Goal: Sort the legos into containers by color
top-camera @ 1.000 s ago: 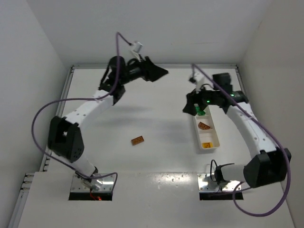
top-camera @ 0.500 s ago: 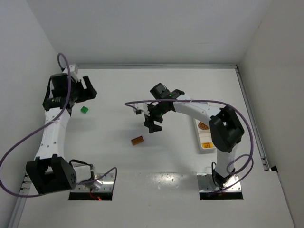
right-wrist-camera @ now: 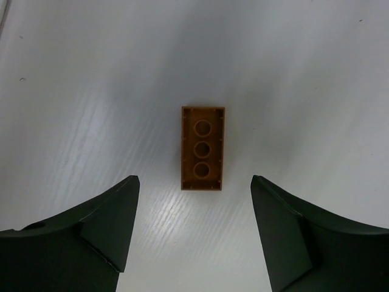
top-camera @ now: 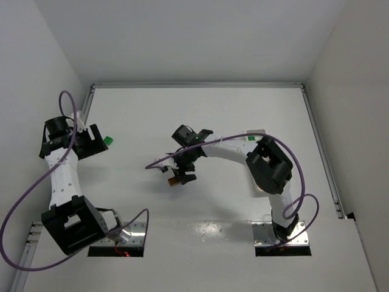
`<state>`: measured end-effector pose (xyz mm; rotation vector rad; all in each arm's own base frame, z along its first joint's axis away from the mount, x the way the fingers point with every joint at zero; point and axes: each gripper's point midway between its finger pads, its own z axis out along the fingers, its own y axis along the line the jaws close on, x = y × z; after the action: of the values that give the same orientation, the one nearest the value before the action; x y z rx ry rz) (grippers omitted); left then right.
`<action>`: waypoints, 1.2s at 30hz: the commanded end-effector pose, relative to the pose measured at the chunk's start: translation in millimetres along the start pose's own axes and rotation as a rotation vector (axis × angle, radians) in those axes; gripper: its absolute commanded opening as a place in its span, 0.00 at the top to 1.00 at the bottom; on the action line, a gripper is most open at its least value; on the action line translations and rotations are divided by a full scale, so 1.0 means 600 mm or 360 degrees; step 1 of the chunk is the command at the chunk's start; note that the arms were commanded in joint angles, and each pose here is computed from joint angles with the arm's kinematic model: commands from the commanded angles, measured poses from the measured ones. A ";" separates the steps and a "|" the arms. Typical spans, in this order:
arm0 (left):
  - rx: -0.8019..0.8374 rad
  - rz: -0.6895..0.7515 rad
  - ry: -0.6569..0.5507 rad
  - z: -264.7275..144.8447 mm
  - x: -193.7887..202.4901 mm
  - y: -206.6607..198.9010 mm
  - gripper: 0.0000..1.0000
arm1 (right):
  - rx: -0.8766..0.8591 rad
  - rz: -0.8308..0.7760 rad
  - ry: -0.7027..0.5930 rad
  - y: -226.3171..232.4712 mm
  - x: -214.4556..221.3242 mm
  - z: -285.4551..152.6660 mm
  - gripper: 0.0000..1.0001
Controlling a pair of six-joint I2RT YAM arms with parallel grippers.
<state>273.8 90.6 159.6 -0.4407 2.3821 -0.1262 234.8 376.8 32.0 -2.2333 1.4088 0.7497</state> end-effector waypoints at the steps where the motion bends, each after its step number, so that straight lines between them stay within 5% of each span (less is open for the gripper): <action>1: 0.0069 -0.0004 0.0068 0.014 0.010 0.007 0.17 | 0.0077 -0.0067 -0.0026 -0.024 -0.010 0.021 0.26; 20: 0.0254 -0.0166 0.0149 0.090 -0.016 0.023 0.17 | 0.0080 0.0028 0.0147 -0.003 0.025 0.085 0.42; 28: 0.0306 -0.0242 0.0207 0.154 -0.020 0.008 0.17 | 0.0186 0.0119 0.0263 -0.027 0.051 0.093 0.70; 36: 0.0182 -0.0173 0.0050 0.204 -0.081 -0.004 0.19 | 0.0217 0.0160 0.0258 -0.030 0.052 0.094 0.81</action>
<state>350.9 96.9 74.2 -0.5580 2.4869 -0.4117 240.9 401.2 -10.4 -2.1697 1.5609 0.5848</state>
